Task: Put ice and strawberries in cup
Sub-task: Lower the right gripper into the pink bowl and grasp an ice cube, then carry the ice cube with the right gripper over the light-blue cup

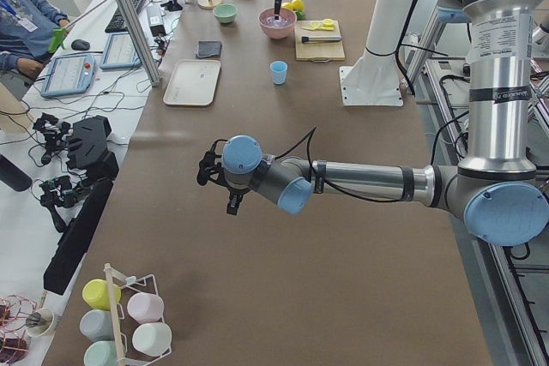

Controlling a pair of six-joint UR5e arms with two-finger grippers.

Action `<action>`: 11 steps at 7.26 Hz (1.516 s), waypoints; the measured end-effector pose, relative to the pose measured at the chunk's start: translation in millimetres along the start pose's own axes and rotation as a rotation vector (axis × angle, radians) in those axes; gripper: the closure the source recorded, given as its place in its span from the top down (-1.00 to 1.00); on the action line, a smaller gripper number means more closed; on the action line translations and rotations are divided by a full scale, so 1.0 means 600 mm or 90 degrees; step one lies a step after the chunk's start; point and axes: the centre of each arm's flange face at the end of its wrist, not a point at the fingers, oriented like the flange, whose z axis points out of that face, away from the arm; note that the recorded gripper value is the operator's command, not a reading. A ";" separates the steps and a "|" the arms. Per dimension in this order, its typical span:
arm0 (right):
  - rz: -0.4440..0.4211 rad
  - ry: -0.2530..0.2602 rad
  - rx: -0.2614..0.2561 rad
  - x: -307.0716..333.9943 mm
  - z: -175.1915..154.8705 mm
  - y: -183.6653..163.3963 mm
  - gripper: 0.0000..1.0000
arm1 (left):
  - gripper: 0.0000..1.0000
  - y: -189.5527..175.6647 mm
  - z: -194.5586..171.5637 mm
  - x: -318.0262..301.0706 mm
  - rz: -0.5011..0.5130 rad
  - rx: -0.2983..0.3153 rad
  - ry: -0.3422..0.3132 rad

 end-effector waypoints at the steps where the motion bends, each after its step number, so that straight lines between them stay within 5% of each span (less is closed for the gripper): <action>1: -0.002 0.003 0.000 -0.003 0.004 0.003 -1.00 | 0.96 0.000 0.000 0.000 0.000 0.000 0.000; 5: -0.007 -0.002 -0.001 -0.050 -0.022 -0.012 -1.00 | 0.96 0.008 0.001 0.000 0.007 0.002 0.007; 7: 0.008 0.006 -0.009 -0.177 -0.086 -0.047 -1.00 | 0.96 0.010 0.004 -0.002 0.007 0.000 0.008; 11: -0.001 -0.058 0.031 -0.494 -0.143 0.020 -1.00 | 0.96 0.014 0.017 -0.003 0.007 -0.011 0.010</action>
